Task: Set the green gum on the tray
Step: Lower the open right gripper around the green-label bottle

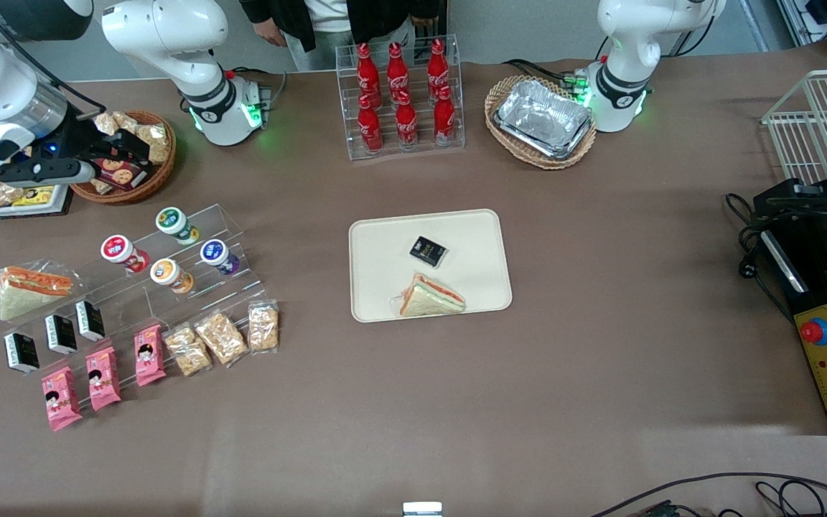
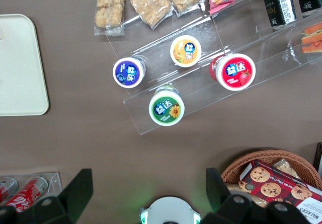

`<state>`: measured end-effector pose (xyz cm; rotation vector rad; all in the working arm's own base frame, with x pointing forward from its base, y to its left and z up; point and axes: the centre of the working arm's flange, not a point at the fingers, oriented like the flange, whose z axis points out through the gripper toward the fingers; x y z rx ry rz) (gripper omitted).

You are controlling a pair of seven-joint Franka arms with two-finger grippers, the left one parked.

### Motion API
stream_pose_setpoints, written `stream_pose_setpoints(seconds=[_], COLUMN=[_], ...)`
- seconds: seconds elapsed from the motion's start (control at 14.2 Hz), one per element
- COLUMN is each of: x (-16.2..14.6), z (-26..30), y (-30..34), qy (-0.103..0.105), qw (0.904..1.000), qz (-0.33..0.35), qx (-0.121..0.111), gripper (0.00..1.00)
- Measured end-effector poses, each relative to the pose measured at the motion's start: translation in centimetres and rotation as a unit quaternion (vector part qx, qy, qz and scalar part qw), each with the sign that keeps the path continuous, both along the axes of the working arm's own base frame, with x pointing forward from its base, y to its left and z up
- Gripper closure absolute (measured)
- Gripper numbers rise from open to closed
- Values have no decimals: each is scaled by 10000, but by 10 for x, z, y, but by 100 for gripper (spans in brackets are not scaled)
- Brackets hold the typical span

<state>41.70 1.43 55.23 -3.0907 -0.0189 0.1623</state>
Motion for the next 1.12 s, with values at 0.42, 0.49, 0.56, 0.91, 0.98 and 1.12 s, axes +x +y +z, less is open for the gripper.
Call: stream_pose_setpoints(seconds=[0.42, 0.49, 0.56, 0.91, 0.98, 1.12], x=[5, 5, 7, 12, 11, 10], z=[-70, -85, -96, -129, -132, -136], y=[1, 1, 1, -2, -3, -4], qy=[-139, -127, -89, 30, 51, 81], qw=[9999, 9999, 9999, 9999, 9999, 9998], qz=[-41, -48, -53, -116, -130, -149], qx=[-9, -14, -19, -37, -38, -38], gripper=[0, 0, 0, 0, 0, 0])
